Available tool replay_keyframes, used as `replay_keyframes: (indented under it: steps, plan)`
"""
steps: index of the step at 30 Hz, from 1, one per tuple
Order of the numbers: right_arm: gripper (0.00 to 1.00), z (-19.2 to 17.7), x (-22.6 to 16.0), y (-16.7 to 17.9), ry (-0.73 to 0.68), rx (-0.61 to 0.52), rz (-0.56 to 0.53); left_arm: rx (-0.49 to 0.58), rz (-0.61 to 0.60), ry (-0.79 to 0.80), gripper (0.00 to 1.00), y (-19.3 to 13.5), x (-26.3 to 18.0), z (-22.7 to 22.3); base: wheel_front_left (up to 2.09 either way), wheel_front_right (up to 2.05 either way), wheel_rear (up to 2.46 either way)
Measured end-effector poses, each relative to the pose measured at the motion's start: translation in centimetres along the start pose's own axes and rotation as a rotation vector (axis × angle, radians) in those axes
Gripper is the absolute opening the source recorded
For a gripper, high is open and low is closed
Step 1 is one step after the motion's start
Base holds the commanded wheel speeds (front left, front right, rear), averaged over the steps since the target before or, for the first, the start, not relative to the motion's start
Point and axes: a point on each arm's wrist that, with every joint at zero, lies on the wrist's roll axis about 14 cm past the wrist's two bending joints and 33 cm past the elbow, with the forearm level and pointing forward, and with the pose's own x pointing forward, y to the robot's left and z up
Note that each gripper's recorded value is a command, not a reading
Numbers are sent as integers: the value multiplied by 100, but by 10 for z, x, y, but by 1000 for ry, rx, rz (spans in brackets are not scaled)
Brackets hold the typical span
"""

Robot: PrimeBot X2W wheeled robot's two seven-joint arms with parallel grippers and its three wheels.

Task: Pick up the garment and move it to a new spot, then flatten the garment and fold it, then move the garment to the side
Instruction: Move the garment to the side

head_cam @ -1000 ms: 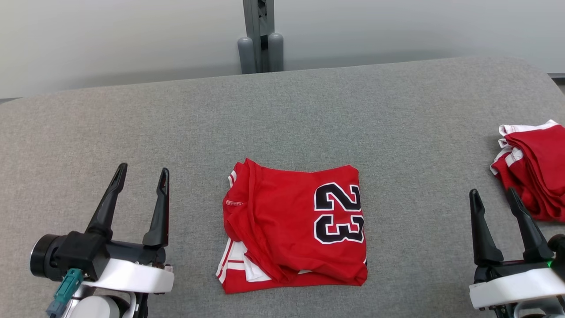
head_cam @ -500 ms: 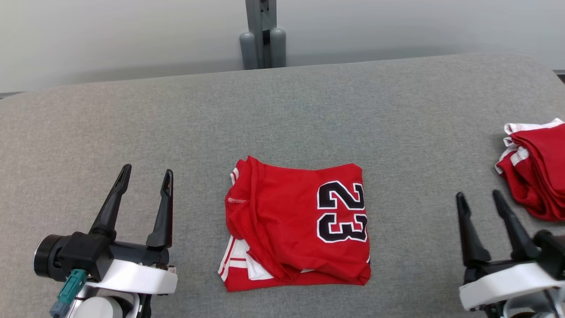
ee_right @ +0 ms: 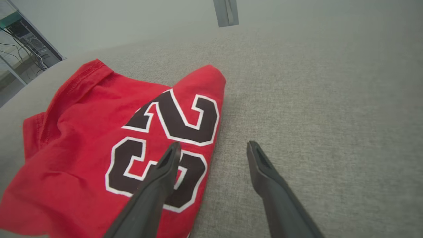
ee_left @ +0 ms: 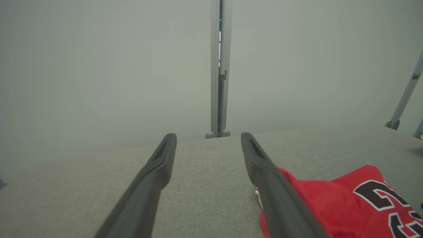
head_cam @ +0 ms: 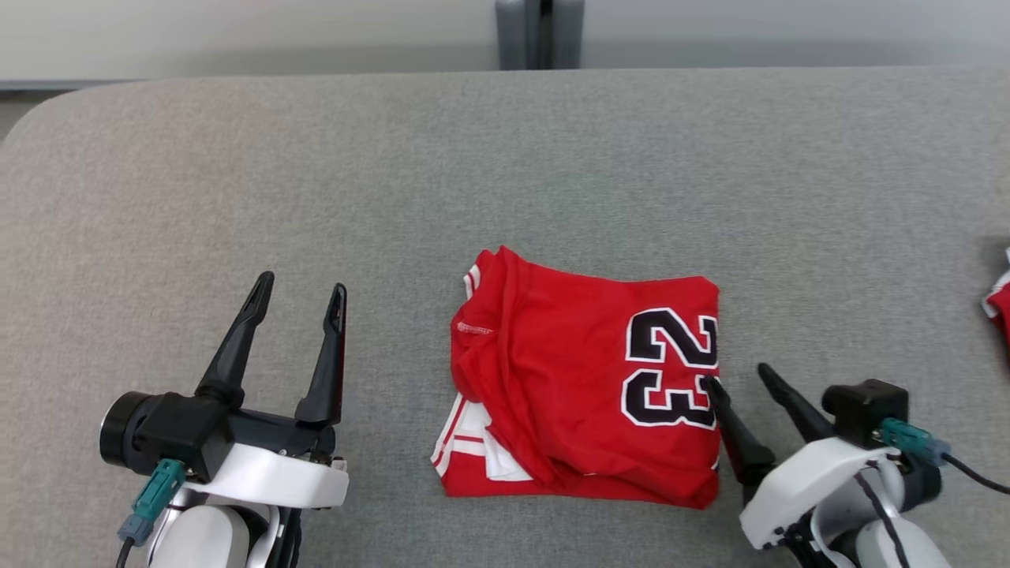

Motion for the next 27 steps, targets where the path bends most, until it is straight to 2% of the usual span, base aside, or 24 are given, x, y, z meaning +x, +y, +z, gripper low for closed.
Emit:
replay_keyframes:
  steps: [5,6,7,8,9,12,15,20,27]
  plan:
    - [100,-28,24,27,96,21,92,-4,29,29,100,11,-1,-11,0,0,0]
    - [77,-31,26,28,106,24,99,-4,33,32,100,12,-1,-13,0,0,0]
    - [77,-31,26,28,106,24,99,-4,33,32,100,12,-1,-13,0,0,0]
    - [45,-31,31,32,111,23,119,-5,40,40,100,13,-2,-16,0,0,0]
    - [0,-30,33,32,110,18,123,-6,40,40,100,13,-2,-16,0,0,0]
    - [0,-16,36,31,68,-28,137,-6,40,41,100,14,0,-17,0,0,0]
    - [0,17,37,26,-17,-117,153,-9,29,35,100,11,5,-17,0,0,0]
    - [0,72,25,20,-103,-341,178,-22,-15,19,100,-3,16,-15,0,0,0]
    - [0,149,-13,8,-189,-605,131,-47,-118,2,100,-36,33,-16,0,0,0]
